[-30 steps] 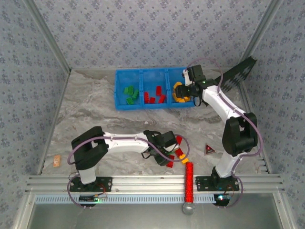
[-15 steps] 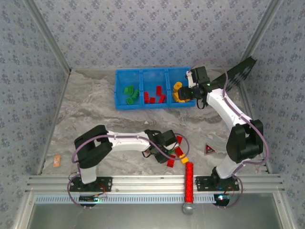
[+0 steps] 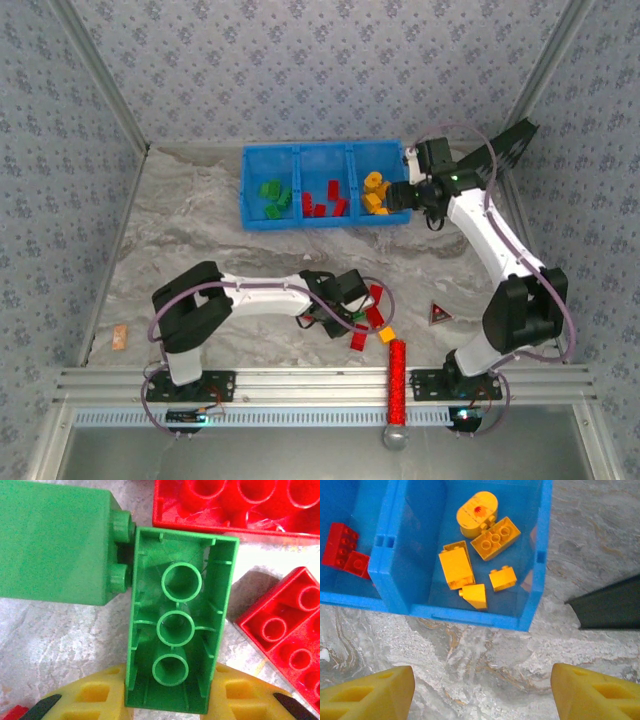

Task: Sort the legos into containers by color
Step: Pick up the lego from the middle-left of the table, then place the lego in the container.

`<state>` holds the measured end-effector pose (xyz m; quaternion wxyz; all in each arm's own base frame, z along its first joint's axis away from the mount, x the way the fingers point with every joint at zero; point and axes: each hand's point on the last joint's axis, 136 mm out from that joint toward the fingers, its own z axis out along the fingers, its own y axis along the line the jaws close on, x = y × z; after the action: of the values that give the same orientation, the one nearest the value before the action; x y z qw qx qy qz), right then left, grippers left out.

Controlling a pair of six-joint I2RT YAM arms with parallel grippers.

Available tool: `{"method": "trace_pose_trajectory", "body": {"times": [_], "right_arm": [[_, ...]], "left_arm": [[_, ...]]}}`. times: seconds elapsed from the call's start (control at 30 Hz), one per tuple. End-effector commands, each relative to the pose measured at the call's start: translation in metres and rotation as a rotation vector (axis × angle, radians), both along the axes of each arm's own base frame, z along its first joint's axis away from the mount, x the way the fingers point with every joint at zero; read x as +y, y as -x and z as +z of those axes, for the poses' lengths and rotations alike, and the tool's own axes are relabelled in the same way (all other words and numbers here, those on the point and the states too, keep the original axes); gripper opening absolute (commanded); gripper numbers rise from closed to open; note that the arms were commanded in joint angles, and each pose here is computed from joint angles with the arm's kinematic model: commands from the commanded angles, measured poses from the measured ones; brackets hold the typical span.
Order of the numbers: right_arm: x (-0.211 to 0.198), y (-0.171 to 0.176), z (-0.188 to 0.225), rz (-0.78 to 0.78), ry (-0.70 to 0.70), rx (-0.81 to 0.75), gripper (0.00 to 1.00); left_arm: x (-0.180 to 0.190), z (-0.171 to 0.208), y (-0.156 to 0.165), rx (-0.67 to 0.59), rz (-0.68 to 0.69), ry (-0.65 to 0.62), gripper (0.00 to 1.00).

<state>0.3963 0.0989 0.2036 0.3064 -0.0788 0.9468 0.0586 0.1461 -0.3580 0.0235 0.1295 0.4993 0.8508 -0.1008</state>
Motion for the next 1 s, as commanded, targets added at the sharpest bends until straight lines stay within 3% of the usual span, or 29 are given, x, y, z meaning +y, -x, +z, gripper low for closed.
{"method": "trace_pose_trajectory", "body": {"times": [0.0,0.27,0.63,0.8,0.97], "right_arm": [[-0.006,0.019,-0.015,-0.033,-0.031,0.064,0.74],[-0.001,0.056,-0.053,-0.057,-0.118,0.169,0.73],[0.029,0.106,-0.092,-0.066,-0.193,0.298,0.75],[0.042,0.122,-0.106,-0.063,-0.181,0.352,0.75],[0.056,0.131,-0.118,-0.055,-0.179,0.388,0.74]], "left_arm": [[-0.008,0.024,-0.007,-0.024,0.012,0.091,0.26],[0.027,0.090,-0.038,-0.129,0.117,0.159,0.22],[0.125,0.204,-0.172,-0.400,0.580,0.328,0.21],[0.163,0.215,-0.232,-0.418,0.772,0.298,0.21],[0.193,0.192,-0.283,-0.349,0.925,0.243,0.21]]}}
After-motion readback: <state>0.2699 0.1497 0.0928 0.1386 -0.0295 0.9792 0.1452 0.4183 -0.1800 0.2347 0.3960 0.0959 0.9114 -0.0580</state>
